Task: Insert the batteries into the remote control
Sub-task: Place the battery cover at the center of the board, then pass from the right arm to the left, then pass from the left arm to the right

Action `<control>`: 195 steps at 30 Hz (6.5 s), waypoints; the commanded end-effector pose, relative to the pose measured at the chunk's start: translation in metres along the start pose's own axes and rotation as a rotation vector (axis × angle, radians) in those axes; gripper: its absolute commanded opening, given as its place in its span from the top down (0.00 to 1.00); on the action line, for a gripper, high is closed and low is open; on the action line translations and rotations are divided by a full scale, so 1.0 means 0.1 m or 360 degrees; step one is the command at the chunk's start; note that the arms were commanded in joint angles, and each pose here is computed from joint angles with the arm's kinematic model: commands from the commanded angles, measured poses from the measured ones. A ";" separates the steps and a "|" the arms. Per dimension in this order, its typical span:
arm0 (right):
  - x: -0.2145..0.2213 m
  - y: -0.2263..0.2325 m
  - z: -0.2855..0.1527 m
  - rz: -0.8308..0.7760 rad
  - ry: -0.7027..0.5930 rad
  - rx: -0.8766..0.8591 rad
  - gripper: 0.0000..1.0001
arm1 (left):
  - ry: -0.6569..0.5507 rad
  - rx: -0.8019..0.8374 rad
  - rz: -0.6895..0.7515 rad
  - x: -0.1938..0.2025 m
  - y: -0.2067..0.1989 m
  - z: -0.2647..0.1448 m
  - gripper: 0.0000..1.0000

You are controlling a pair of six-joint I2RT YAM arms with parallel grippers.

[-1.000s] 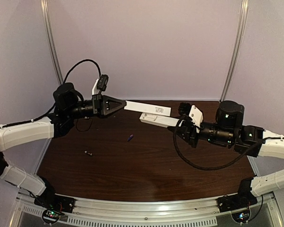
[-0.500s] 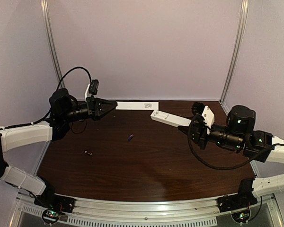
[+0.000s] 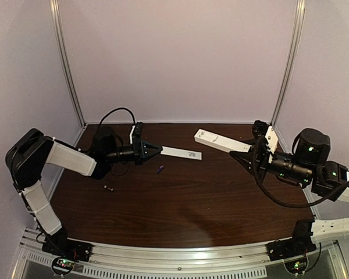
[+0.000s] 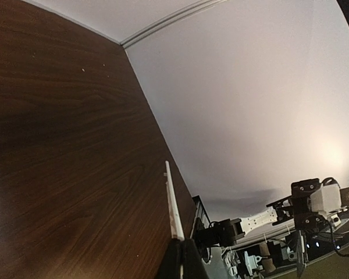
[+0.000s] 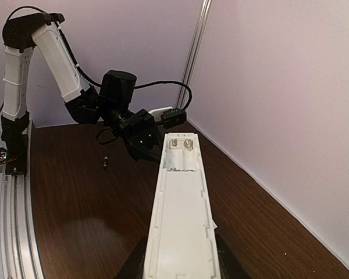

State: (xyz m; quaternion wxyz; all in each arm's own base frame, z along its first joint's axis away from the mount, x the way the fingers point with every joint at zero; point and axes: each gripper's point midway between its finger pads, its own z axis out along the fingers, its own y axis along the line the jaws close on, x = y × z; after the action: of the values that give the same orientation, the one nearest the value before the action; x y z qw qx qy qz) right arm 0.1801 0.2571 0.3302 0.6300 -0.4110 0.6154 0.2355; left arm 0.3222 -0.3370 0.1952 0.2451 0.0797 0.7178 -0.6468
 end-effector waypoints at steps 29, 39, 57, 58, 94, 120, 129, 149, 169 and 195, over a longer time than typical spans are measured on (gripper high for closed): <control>0.01 -0.04 0.08 0.0034 -0.0021 0.0045 1.00 | 0.0439 -0.0218 -0.0202 1.43 0.90 1.84 0.78; -0.05 -0.03 0.04 0.0048 -0.0032 0.0020 1.00 | 0.0360 -0.0205 -0.0009 0.93 0.44 1.51 0.22; 0.10 0.39 0.34 -0.0082 0.0120 -0.0368 1.00 | 0.0012 -0.0482 0.0974 -0.26 -0.37 -0.16 0.03; 0.09 0.41 0.35 -0.0088 0.0113 -0.0388 1.00 | 0.0030 -0.0446 0.1030 -0.22 -0.47 -0.21 0.03; 0.15 0.96 0.59 0.0004 0.0108 -0.0870 1.00 | 0.0821 0.0029 0.2149 1.34 -1.56 0.18 0.42; 0.16 -0.26 0.60 0.0530 0.0135 0.0106 0.01 | 0.0395 -0.0815 0.1313 0.73 -0.64 0.19 1.00; 0.71 -0.60 0.67 0.0813 0.0300 0.0305 0.02 | 0.0281 -0.1229 0.0921 0.95 0.11 0.24 1.00; 1.14 -0.39 1.14 0.1734 0.0256 -0.0091 0.20 | -0.0018 -0.1032 0.1104 0.97 -0.28 0.55 1.00; 1.17 -0.05 1.50 0.2121 0.0208 -0.0271 0.42 | -0.0165 -0.0991 0.1165 0.91 -0.49 0.65 1.00; 1.24 0.00 1.51 0.2218 0.0169 -0.0313 0.88 | -0.0091 -0.1020 0.1233 0.94 -0.57 0.63 0.60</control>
State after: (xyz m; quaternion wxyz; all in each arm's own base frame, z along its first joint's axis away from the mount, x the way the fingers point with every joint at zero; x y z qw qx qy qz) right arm 0.2842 0.3594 0.1944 0.2475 0.0212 0.7457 0.6182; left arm 0.2315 -0.4186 0.1667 0.4802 0.2586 0.8055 -0.2317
